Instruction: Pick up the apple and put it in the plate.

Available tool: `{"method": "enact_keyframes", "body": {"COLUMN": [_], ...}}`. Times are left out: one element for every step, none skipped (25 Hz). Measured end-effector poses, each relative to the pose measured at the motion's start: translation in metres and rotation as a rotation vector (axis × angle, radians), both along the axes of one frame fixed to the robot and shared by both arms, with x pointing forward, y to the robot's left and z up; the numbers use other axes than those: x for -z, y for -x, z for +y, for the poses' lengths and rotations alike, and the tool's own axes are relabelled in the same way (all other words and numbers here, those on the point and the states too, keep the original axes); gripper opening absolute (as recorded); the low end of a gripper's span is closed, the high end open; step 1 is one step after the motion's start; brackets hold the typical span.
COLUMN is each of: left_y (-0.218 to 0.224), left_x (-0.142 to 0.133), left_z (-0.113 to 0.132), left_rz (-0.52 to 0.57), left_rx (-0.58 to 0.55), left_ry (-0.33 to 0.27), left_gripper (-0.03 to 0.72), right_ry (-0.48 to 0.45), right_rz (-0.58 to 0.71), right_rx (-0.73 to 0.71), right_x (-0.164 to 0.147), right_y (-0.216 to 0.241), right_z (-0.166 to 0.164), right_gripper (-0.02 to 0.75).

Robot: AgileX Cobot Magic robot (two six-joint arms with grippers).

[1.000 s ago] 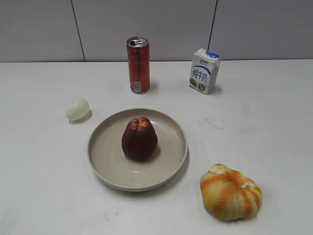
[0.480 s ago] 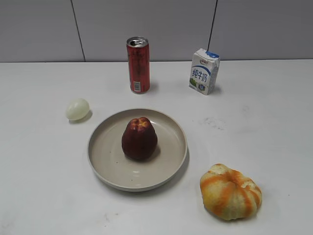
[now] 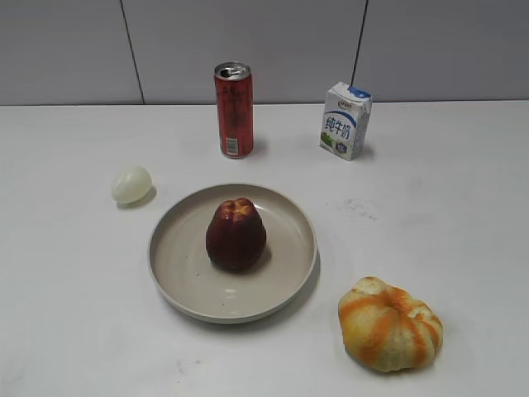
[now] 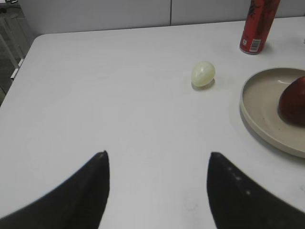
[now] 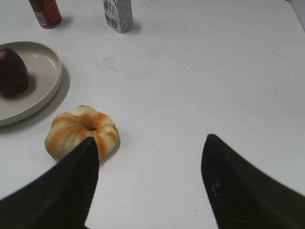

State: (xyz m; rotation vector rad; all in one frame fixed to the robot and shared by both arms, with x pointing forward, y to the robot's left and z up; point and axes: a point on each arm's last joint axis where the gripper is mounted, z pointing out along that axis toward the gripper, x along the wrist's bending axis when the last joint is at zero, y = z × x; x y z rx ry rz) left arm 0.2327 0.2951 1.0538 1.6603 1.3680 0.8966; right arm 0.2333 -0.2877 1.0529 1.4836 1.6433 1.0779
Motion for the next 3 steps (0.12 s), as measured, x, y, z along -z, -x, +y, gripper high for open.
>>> {"method": "enact_keyframes", "body": {"left_y": [0.0,0.0,0.0], "left_x": [0.0,0.0,0.0], "left_z": [0.0,0.0,0.0], "left_rz": [0.0,0.0,0.0], "left_rx": [0.0,0.0,0.0], "left_ry": [0.0,0.0,0.0], "left_gripper": [0.491,0.491,0.491], "right_ry": [0.0,0.0,0.0], "right_rz": [0.001,0.001,0.001], "right_rx": [0.0,0.0,0.0], "right_x": [0.0003,0.0003,0.0003], "right_y": [-0.0001,-0.0001,-0.0001], "right_z": [0.0,0.0,0.0], "right_gripper": [0.539,0.539,0.539]}}
